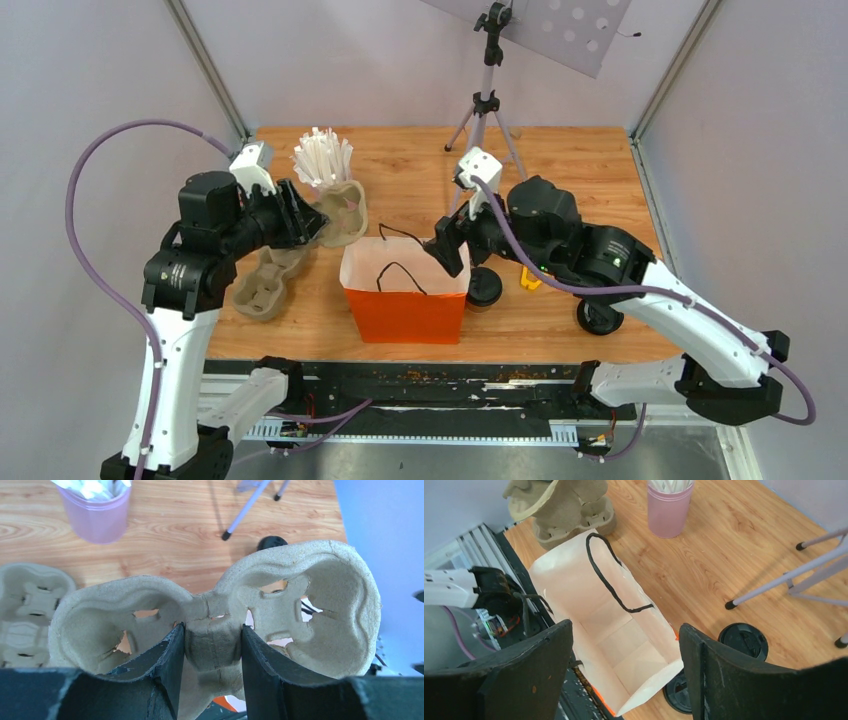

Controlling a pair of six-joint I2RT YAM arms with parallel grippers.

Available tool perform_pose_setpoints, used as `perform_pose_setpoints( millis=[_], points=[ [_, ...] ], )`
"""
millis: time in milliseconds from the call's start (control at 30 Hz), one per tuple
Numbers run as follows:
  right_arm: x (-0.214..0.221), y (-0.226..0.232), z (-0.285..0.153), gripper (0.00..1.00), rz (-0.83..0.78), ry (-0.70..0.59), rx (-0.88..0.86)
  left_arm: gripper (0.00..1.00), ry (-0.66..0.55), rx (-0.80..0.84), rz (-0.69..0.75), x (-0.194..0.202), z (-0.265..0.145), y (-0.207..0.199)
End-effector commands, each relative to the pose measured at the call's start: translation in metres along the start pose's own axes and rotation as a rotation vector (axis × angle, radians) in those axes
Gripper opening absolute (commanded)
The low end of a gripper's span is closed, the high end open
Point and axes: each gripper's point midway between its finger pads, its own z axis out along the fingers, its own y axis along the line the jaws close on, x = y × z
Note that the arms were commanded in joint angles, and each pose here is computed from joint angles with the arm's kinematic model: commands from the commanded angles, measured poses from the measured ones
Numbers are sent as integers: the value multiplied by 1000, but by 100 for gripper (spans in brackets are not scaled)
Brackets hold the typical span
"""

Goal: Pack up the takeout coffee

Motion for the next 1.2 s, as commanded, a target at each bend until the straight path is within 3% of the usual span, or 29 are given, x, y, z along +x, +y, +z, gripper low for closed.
perform_pose_setpoints(
  millis=[0,100,333,567,767,1167],
  points=[
    [-15,7,15,77,-195,-33,-98,45,4,119,-33,7,-12,-25],
    [-15,20,27,76,-228,-53,-216,45,-10,217,-75,5,-13,-42],
    [-13,4,48,68,-176,-71,-284,44,-57,407,-150,-8,-18,-76],
    [0,12,53,66,-178,-41,-393,44,-63,450,-179,-8,-21,-82],
    [10,5,66,67,-179,-24,-374,42,-80,539,-236,-8,-24,-93],
    [11,-7,89,31,-136,-34,-329,42,-52,554,-253,3,-33,-96]
  ],
)
